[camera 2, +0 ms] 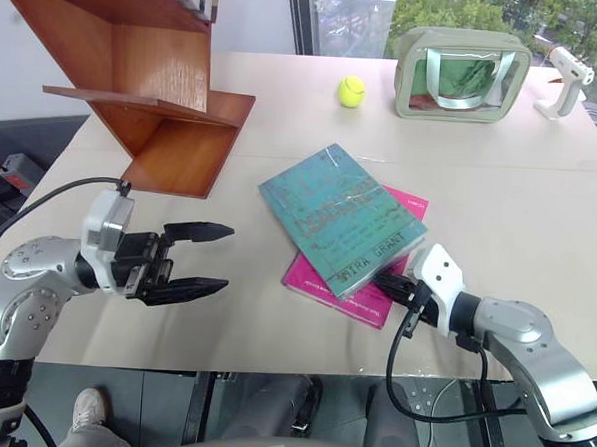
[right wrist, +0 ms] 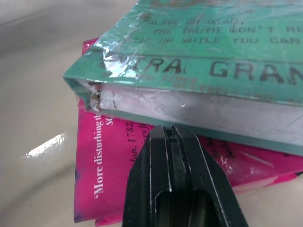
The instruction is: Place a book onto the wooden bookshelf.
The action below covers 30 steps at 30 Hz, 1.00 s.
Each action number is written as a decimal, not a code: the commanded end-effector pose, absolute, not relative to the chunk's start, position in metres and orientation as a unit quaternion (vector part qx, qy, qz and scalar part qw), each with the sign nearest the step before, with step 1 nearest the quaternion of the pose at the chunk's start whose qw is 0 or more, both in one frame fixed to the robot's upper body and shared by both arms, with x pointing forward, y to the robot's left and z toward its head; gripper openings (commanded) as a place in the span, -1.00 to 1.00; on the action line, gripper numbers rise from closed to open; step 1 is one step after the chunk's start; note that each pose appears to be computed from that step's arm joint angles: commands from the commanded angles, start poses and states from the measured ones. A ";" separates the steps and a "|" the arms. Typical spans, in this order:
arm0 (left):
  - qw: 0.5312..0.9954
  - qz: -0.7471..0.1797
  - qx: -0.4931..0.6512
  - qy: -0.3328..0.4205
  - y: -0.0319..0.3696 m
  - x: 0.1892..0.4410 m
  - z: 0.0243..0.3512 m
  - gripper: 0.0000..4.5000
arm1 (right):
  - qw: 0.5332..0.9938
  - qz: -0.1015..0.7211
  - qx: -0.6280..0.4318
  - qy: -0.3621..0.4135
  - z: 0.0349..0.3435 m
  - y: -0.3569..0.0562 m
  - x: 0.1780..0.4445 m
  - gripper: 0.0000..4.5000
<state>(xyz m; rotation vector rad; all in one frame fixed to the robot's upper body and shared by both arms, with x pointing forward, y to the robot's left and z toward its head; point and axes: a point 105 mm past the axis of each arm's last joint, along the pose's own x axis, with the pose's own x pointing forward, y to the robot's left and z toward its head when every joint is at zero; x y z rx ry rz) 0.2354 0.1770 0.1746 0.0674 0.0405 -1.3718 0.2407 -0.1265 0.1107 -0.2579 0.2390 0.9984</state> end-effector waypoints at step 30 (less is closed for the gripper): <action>0.845 -0.425 -0.256 0.199 0.178 0.291 0.143 1.00 | 0.892 0.445 -0.081 -0.017 0.187 -0.149 0.206 -0.88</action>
